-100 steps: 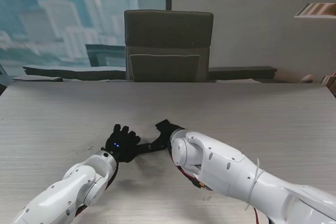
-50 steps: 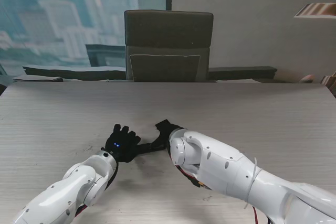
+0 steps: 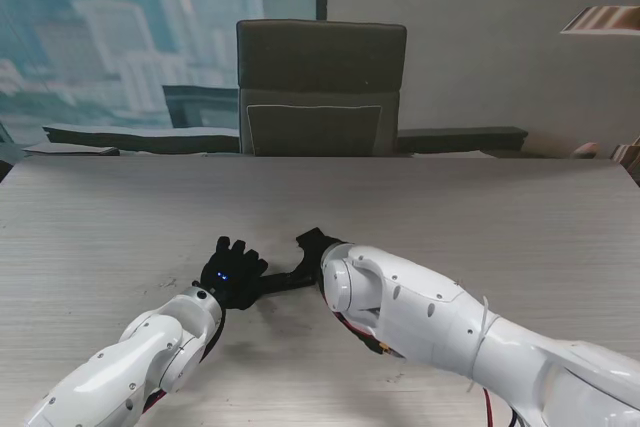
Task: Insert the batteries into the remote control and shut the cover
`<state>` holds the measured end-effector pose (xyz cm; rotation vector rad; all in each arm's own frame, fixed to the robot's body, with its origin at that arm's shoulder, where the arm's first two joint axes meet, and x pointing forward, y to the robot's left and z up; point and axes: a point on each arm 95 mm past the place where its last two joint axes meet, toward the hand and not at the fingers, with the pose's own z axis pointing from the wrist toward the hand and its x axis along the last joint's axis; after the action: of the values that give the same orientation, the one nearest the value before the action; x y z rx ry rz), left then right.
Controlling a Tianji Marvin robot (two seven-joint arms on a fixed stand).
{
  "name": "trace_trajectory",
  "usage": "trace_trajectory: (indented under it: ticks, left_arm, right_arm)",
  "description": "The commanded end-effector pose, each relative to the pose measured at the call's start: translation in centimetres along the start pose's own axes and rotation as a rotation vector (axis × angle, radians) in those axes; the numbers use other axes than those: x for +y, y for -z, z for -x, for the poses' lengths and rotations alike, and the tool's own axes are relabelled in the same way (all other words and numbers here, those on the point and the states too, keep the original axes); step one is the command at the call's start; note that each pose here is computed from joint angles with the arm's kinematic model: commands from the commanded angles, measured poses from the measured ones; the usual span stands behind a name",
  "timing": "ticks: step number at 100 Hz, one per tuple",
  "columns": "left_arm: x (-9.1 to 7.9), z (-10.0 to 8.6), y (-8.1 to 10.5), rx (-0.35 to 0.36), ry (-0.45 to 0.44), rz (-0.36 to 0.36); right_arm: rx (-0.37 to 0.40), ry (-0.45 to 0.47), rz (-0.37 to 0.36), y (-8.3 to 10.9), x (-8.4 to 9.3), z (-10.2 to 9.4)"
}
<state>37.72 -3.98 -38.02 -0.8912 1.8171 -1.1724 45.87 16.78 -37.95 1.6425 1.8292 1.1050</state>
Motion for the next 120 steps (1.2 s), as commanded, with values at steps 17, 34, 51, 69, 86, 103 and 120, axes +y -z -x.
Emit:
trace_trajectory:
  ticks: [17,34,51,69,86,103,120]
  left_arm:
    - [2.2,-0.5,0.6,0.010,0.000,0.077]
    - [2.2,-0.5,0.6,0.011,0.000,0.078]
    - [2.2,-0.5,0.6,0.012,0.000,0.079]
    - [2.2,-0.6,0.6,0.012,-0.002,0.079]
    - [2.2,-0.6,0.6,0.011,-0.003,0.076]
    - [2.2,-0.5,0.6,0.011,-0.002,0.073]
    - [2.2,-0.6,0.6,0.012,-0.001,0.075]
  right_arm:
    - [-0.028,0.040,-0.141,0.3,-3.2,0.3]
    - [-0.050,0.073,-0.126,0.3,-3.4,0.4]
    - [-0.065,0.074,-0.137,0.4,-3.4,0.5]
    - [-0.081,0.077,-0.117,0.6,-3.4,0.6]
    - [-0.096,0.099,-0.054,0.5,-3.6,0.6]
    - [-0.116,0.127,-0.043,0.4,-3.9,0.7]
    - [-0.122,0.135,-0.052,0.4,-4.2,0.8]
